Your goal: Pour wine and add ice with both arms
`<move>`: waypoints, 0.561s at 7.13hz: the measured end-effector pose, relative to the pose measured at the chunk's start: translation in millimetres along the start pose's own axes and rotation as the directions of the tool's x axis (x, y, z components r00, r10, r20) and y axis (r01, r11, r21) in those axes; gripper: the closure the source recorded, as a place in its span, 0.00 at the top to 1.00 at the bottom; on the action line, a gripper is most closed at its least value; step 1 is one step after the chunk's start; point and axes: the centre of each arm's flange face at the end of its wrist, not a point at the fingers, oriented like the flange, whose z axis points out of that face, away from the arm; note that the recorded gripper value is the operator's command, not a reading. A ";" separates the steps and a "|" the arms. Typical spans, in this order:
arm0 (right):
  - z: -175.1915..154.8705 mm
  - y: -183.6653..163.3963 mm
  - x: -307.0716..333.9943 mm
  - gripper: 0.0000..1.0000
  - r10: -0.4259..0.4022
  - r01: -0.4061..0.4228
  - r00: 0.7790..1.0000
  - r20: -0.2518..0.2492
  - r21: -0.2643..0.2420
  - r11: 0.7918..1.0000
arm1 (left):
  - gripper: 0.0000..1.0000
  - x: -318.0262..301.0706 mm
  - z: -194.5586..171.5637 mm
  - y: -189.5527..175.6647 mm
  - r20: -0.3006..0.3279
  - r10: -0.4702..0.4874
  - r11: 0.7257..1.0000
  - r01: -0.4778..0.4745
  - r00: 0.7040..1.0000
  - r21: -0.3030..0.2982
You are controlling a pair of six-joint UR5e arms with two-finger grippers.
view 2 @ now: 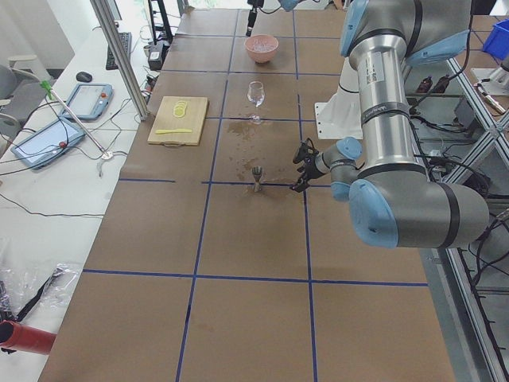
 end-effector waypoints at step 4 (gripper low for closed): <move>41.5 15.0 -33.9 0.00 -0.024 0.025 1.000 0.020 -0.029 0.999 | 1.00 48.0 -51.3 -34.8 -0.003 0.008 0.977 -0.009 1.000 -0.215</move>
